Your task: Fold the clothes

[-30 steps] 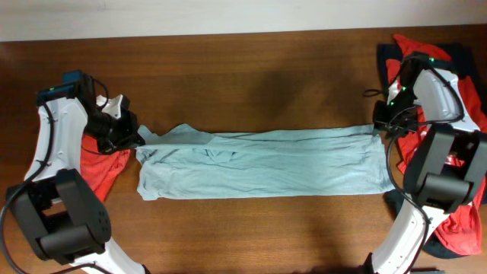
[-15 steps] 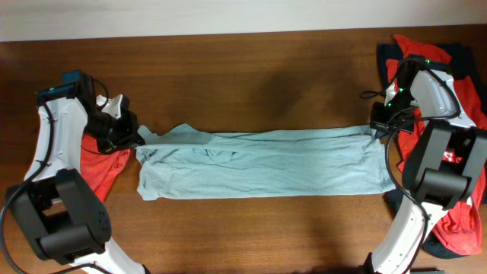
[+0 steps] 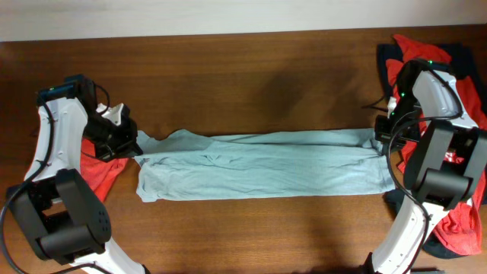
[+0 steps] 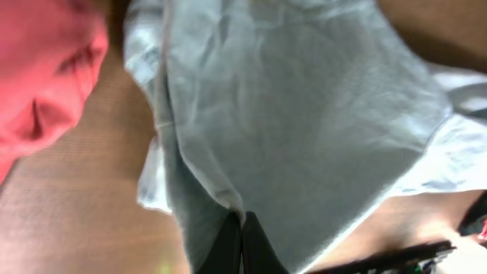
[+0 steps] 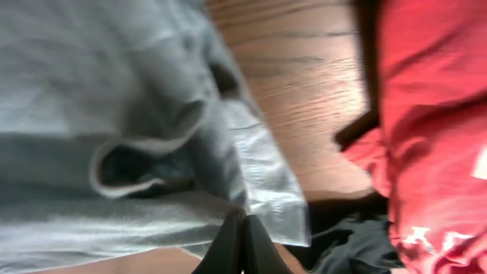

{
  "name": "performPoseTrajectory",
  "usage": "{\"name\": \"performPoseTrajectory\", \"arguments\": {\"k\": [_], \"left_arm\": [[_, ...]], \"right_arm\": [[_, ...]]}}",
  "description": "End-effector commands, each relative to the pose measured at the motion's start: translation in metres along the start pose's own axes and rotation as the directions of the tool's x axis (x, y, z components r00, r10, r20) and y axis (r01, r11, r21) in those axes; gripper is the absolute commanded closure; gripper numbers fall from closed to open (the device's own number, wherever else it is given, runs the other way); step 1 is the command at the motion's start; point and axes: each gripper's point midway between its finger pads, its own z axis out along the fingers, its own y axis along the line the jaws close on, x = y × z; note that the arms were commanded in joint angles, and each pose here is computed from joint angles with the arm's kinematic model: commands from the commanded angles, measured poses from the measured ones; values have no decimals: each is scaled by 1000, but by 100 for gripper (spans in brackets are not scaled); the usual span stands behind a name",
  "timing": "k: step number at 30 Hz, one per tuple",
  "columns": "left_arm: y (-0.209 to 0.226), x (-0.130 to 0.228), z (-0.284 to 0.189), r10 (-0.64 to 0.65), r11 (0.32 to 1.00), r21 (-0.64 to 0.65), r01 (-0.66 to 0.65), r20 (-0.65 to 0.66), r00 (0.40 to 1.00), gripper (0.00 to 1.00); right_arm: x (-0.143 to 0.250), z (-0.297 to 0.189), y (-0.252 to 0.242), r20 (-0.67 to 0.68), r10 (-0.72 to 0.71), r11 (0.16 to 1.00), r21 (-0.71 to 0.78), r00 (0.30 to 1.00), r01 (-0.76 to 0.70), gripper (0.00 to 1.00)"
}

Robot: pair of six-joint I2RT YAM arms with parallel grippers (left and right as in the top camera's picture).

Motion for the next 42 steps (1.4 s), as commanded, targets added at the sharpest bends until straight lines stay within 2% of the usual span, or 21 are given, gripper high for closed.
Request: {"name": "performPoseTrajectory", "arguments": {"k": [1, 2, 8, 18, 19, 22, 26, 31, 33, 35, 42], "left_arm": [[17, 9, -9, -26, 993, -117, 26, -1, 1000, 99], [23, 11, -10, -44, 987, -153, 43, -6, 999, 99], [24, 15, -9, -50, 987, -154, 46, -21, 999, 99], [24, 16, -8, -50, 987, -153, 46, -26, 998, 80], [23, 16, -8, -50, 988, -148, 46, -25, 998, 81], [20, 14, -7, -47, 990, -134, 45, -18, 999, 80], [14, 2, -6, -27, 994, -101, 30, 27, 999, 81], [-1, -14, -2, 63, 993, -106, -54, 81, 995, 81], [-14, -19, 2, 148, 984, -115, -137, 95, 984, 81], [-24, -20, 5, 231, 968, -123, -220, 90, 969, 81], [-35, -18, 9, 273, 957, -127, -261, 82, 959, 79]], "right_arm": [[2, 5, -19, -21, 27, 998, 57, 999, -26, 96], [1, 5, -21, -16, 32, 998, 55, 999, -31, 96], [1, 5, -21, -17, 32, 998, 54, 999, -31, 96], [5, 15, -20, -35, 33, 998, 55, 999, -31, 93], [5, 15, -20, -35, 33, 998, 55, 999, -31, 90], [4, 15, -20, -30, 34, 998, 54, 999, -32, 72], [3, 15, -18, -28, 33, 999, 43, 999, -32, 57], [2, 15, -6, -28, 24, 999, -29, 999, -25, 48], [3, 13, 14, -22, -66, 987, -149, 998, 62, 46], [0, 12, 23, 1, -106, 975, -196, 994, 104, 42], [-9, 10, 32, 55, -145, 957, -245, 988, 154, 24]]}}
